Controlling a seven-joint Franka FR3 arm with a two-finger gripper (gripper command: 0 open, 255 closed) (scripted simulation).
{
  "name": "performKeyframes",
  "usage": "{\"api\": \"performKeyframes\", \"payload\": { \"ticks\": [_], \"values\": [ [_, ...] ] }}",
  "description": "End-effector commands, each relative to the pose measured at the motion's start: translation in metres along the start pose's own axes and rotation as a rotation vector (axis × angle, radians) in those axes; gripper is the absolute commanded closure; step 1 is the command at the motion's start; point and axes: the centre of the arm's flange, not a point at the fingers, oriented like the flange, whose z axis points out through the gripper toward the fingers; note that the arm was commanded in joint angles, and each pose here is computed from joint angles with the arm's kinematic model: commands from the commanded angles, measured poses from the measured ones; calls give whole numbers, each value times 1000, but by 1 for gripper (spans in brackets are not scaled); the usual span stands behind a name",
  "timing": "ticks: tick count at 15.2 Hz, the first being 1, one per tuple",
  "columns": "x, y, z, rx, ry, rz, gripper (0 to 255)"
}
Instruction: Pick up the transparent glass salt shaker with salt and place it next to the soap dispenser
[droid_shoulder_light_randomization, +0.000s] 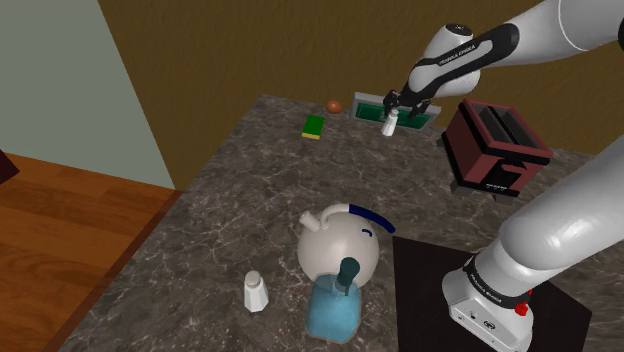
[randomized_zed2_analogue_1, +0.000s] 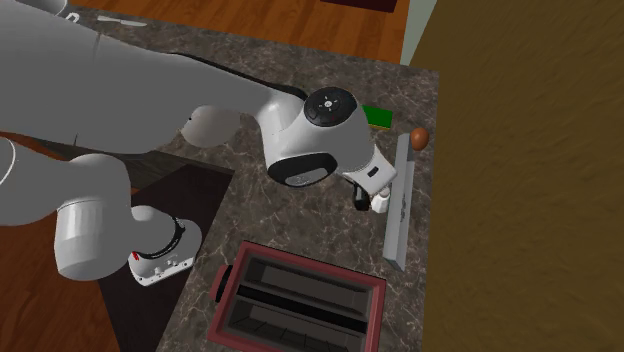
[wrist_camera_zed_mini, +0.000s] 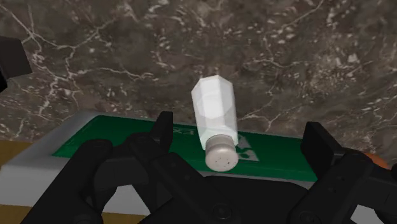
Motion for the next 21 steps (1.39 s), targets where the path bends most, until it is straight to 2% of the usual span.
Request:
{"api": "performKeyframes", "payload": {
  "ticks": [1,2,10,17,18,21],
  "values": [
    [12,9,17,4,31,61,0],
    [15,12,20,5,38,75,0],
    [16,12,60,5,38,75,0],
    [16,12,60,5,38,75,0],
    [16,12,60,5,38,75,255],
    [16,12,60,5,38,75,255]
  ]
}}
